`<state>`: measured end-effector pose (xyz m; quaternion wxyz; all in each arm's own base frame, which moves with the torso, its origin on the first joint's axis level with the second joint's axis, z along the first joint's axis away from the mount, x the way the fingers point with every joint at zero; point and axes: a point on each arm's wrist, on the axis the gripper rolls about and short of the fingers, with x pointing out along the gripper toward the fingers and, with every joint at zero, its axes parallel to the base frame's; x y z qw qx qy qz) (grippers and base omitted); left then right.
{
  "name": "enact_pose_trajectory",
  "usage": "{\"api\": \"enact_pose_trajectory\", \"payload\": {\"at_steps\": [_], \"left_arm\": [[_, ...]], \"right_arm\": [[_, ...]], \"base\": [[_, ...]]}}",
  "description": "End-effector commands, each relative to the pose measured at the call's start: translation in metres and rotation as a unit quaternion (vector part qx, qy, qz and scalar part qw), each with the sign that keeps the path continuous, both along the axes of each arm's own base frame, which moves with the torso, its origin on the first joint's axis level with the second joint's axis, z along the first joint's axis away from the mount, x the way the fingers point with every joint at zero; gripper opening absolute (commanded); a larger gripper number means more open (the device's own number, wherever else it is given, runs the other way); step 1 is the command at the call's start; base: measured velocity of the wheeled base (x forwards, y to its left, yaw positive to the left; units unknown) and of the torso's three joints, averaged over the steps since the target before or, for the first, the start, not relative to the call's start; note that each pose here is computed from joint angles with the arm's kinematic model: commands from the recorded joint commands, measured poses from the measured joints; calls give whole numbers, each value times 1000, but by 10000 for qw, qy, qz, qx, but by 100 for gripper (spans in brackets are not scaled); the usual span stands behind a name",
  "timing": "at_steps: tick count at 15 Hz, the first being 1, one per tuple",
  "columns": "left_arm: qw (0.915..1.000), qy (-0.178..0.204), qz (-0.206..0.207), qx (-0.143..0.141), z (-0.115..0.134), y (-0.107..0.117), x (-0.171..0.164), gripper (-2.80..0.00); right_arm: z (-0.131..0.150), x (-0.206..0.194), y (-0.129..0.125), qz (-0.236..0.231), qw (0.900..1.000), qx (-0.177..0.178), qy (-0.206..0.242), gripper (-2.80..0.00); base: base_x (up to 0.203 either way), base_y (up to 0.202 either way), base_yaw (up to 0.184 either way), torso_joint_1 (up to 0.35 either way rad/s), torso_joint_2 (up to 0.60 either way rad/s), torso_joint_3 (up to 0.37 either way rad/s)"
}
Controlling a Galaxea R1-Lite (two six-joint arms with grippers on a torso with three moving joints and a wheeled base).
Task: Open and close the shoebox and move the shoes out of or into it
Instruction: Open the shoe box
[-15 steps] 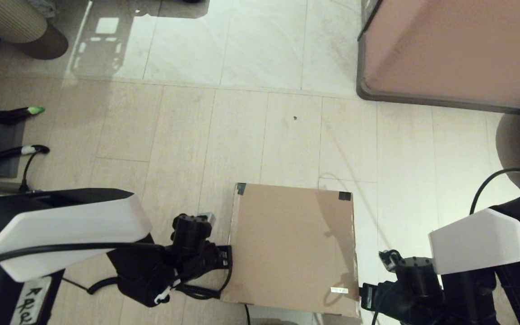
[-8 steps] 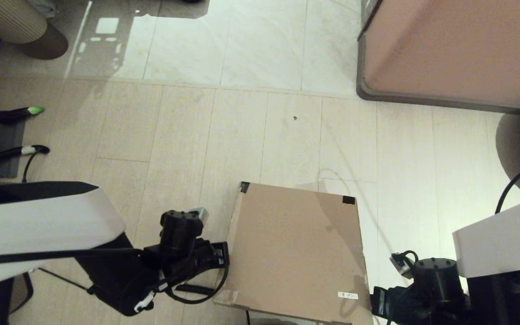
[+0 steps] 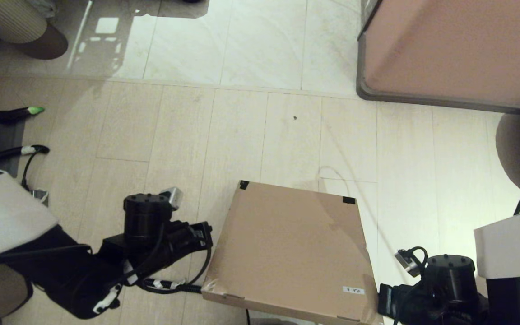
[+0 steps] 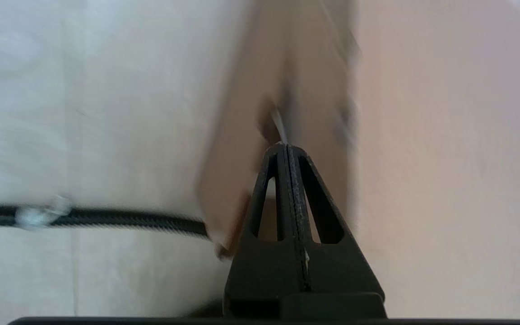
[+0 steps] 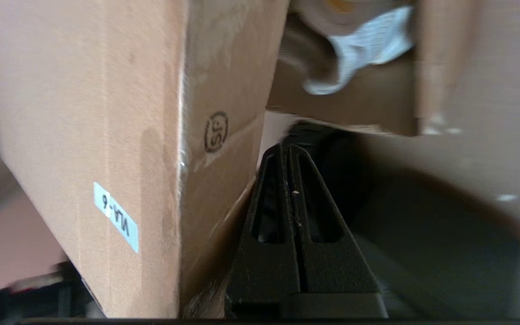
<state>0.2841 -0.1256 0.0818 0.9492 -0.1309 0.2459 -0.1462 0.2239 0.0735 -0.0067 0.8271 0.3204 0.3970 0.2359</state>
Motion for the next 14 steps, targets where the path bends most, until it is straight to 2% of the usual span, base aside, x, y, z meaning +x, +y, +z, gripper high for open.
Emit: {"api": "enact_pose_trajectory", "payload": {"at_steps": [1, 3, 8, 10, 14], "left_arm": [[9991, -257, 287, -160, 21, 20, -9, -280], [9988, -182, 421, -180, 22, 33, -23, -280], [9981, -200, 488, -320, 28, 39, -39, -280], [9981, -189, 488, -315, 28, 40, -43, -280], [9981, -201, 488, -320, 30, 43, -49, -280]], "right_arm": [[21, 0, 1, -18, 9990, 370, -234, -280], [39, -1, 1, -95, 9963, 784, -329, -280], [85, -6, -1, -370, 9825, 1721, -603, -280], [108, -6, -1, -422, 9728, 2124, -821, -280], [162, 12, 4, -500, 9457, 3042, -1031, -280]], "base": [[0, 0, 0, 0, 0, 0], [0, 0, 0, 0, 0, 0], [0, 0, 0, 0, 0, 0], [0, 0, 0, 0, 0, 0], [0, 0, 0, 0, 0, 0]]}}
